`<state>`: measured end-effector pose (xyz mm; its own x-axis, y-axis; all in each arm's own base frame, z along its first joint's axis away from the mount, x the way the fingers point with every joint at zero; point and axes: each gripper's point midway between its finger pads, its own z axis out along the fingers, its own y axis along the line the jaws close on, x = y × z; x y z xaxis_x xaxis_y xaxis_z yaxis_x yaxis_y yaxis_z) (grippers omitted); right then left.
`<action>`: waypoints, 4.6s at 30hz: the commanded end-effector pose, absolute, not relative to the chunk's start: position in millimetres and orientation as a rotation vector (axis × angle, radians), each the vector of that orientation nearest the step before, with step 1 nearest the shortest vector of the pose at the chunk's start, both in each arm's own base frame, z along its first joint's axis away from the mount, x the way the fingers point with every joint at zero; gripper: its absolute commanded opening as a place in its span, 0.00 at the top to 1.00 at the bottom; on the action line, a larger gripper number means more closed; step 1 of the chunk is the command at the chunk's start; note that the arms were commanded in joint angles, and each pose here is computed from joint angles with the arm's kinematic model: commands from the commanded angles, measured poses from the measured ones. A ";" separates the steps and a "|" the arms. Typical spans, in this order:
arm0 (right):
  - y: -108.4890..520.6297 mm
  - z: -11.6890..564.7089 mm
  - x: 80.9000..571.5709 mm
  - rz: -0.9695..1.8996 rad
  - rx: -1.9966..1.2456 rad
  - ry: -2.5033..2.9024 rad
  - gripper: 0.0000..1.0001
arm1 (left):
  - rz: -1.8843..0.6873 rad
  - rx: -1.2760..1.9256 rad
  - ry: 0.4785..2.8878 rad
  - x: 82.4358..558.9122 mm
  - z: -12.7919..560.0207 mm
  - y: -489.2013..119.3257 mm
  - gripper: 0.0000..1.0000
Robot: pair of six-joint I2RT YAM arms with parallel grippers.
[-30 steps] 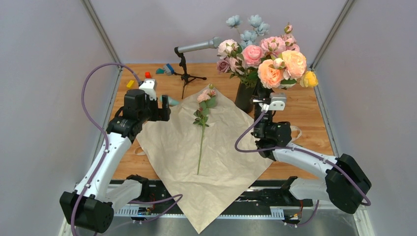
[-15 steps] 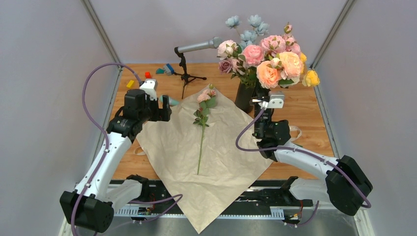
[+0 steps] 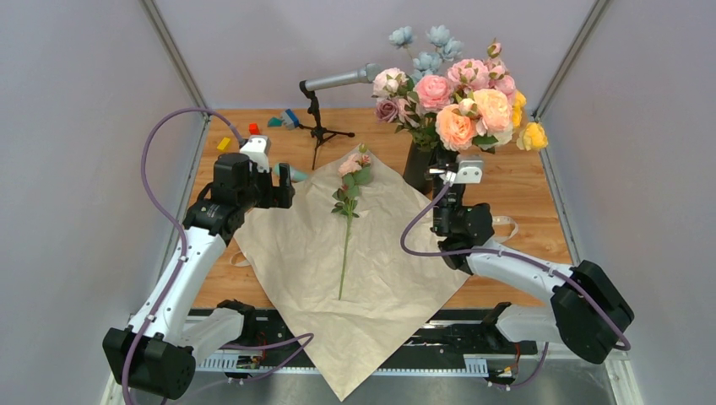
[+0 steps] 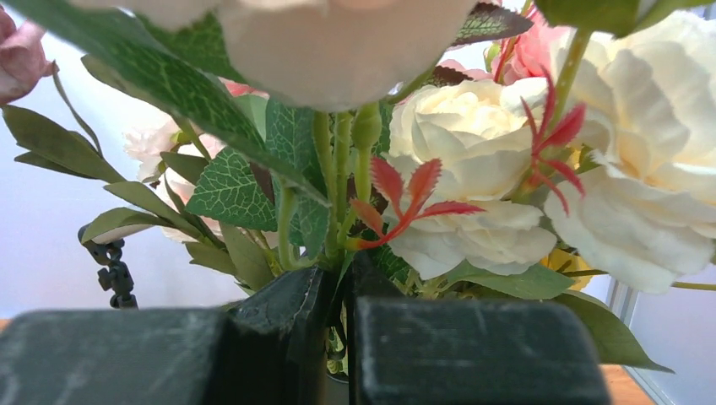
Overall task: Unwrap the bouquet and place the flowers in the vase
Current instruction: Insert the fake flower into the vase, then pick up the fake flower from the wrapping paper.
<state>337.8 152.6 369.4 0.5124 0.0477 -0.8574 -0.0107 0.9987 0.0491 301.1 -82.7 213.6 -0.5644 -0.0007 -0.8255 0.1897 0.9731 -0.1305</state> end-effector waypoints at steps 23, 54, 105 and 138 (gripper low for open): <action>163.7 308.2 363.1 -0.048 -0.035 1.214 0.91 | -0.269 0.139 2.128 304.4 219.0 -84.7 0.00; 169.5 276.3 338.2 -0.009 -0.120 1.325 0.34 | -0.281 0.143 2.141 304.8 215.7 -86.9 0.00; 97.4 195.3 265.5 0.187 0.090 1.792 0.10 | -0.231 0.319 2.425 313.7 74.1 -269.0 0.45; 94.4 184.2 260.1 0.201 0.117 1.821 0.10 | -0.076 0.339 2.481 315.7 26.1 -266.5 0.74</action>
<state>261.2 96.4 185.9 -0.2568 0.1623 -0.9527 -0.0385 0.9833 0.1779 308.0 -259.3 22.0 -0.7865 0.2416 -0.5684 0.2719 0.9618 0.0327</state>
